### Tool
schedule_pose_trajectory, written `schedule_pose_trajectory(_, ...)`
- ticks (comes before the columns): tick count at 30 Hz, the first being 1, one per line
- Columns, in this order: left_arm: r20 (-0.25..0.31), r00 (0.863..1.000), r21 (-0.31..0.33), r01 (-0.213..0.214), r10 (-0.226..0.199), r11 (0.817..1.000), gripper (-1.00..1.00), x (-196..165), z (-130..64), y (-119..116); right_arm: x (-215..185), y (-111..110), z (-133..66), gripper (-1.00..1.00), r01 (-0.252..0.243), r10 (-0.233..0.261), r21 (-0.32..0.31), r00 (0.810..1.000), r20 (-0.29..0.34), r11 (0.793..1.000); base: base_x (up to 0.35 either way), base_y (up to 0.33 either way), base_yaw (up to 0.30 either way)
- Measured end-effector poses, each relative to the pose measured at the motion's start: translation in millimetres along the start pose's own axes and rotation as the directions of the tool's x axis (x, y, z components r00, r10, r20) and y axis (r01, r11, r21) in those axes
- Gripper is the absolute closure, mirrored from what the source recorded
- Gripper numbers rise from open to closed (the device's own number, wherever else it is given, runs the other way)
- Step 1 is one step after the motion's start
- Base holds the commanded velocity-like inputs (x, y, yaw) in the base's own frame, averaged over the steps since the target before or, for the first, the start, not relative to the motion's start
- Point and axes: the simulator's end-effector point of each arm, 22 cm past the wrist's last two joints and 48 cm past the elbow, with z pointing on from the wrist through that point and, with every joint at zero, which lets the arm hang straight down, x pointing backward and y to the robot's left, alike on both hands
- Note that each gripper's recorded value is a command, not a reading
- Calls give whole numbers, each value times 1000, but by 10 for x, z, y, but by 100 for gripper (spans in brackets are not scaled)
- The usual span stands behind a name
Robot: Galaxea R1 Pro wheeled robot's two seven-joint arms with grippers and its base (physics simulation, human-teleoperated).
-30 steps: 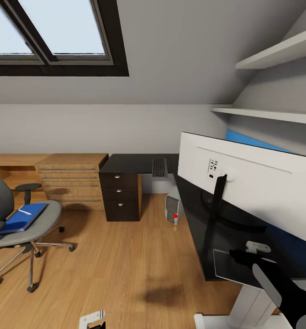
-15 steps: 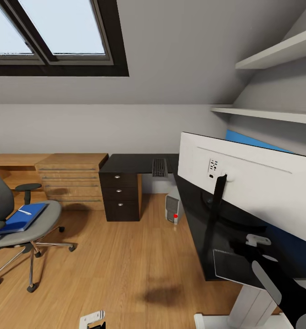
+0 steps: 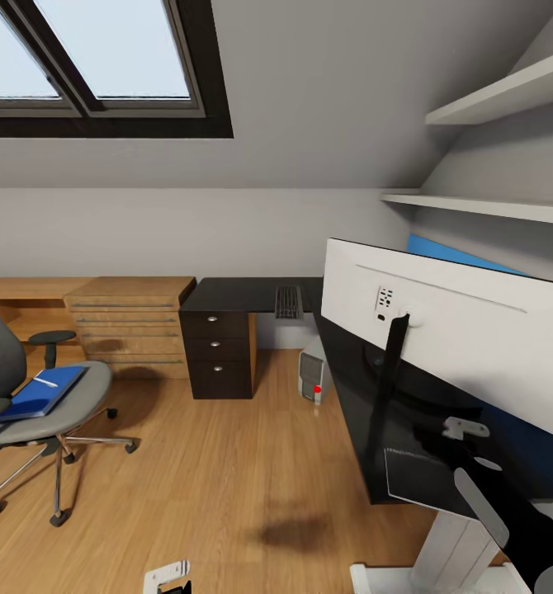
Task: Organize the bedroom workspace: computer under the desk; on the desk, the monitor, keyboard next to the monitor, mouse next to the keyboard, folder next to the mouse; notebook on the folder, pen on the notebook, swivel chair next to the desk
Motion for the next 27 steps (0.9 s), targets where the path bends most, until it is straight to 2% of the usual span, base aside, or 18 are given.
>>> schedule_pose_trajectory(3,-12,1000,11,4,-4,1000,-100,80,-19,-106,119,110,-10,-100,-1,1,-16,1000,-18,1000,0,0,0)
schedule_pose_trajectory(11,-36,999,8,1,-1,1000,-100,193,-31,-91,227,371,-17,-100,-27,26,-50,999,-35,998,1,0,0)
schedule_pose_trajectory(27,-35,999,8,-1,1,1000,-100,236,-39,-79,313,438,-14,-100,-37,35,-54,998,-50,998,115,-17,0)
